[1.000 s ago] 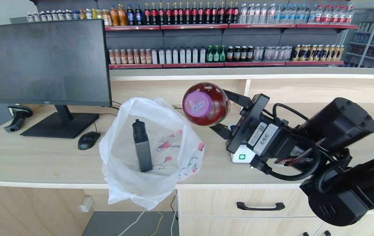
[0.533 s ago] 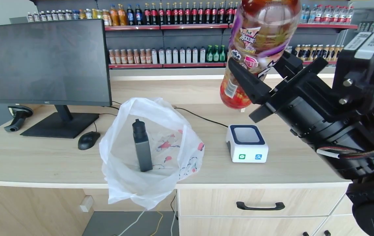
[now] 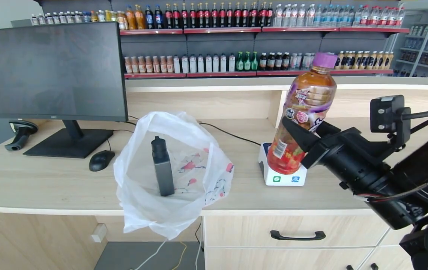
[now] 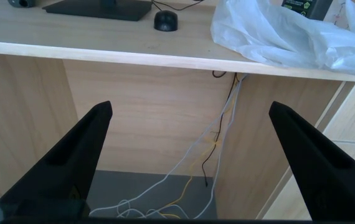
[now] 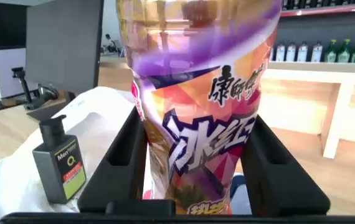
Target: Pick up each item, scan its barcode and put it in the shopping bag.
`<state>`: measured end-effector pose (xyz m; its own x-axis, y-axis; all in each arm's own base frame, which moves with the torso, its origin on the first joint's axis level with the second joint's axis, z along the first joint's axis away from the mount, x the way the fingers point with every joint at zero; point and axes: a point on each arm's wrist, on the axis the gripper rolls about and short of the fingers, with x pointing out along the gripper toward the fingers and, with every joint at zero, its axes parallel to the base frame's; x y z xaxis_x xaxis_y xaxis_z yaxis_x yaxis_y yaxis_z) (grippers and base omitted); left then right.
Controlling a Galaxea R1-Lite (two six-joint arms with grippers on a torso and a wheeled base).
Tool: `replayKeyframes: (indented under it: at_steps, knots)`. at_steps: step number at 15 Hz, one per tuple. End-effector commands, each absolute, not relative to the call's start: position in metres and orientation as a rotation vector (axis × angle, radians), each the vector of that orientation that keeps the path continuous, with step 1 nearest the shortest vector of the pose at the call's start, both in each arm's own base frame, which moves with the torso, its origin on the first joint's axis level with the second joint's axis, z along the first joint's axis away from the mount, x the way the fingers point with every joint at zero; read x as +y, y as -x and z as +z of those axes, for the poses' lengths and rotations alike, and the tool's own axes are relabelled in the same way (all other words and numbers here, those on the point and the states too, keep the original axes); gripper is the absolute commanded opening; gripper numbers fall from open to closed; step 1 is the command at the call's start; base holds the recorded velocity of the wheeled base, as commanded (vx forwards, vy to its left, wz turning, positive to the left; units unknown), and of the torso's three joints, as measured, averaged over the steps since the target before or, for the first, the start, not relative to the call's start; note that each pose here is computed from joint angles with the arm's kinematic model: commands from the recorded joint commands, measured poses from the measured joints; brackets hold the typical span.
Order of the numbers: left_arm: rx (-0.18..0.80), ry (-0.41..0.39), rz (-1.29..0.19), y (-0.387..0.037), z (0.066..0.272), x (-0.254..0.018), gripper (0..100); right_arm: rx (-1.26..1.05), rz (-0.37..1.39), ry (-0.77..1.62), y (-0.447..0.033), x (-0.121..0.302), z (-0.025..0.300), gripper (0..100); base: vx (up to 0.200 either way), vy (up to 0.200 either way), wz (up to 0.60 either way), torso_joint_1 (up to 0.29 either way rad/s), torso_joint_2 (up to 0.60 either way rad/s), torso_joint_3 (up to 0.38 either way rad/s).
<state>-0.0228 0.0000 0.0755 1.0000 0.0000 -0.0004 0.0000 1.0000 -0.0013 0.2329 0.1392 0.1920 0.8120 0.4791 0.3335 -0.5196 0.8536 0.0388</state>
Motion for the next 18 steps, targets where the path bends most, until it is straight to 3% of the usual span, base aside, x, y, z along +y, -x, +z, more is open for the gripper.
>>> replayKeyframes:
  at_steps: [1, 4, 10, 18]
  knots:
    - [0.000, 0.002, 0.000, 0.023, 0.075, 0.000, 100, -0.287, 0.513, -0.129, -0.242, 0.138, 0.182, 0, 0.000, 0.000, 0.00, 0.000, 0.00, 0.000]
    - [0.000, 0.000, -0.002, 0.023, 0.075, 0.000, 100, -0.272, 0.509, -0.143, -0.238, 0.134, 0.180, 0, -0.133, 0.000, 0.00, 0.002, 0.00, 0.000]
    - [0.000, 0.000, 0.000, 0.023, 0.075, 0.000, 100, -0.294, 0.501, -0.152, -0.237, 0.130, 0.186, 0, 0.000, 0.000, 0.00, 0.000, 0.00, 0.000]
    - [0.000, 0.000, 0.000, 0.023, 0.075, 0.000, 100, -0.289, 0.504, -0.151, -0.237, 0.131, 0.185, 0, 0.000, 0.200, 0.00, 0.003, 0.00, 0.004]
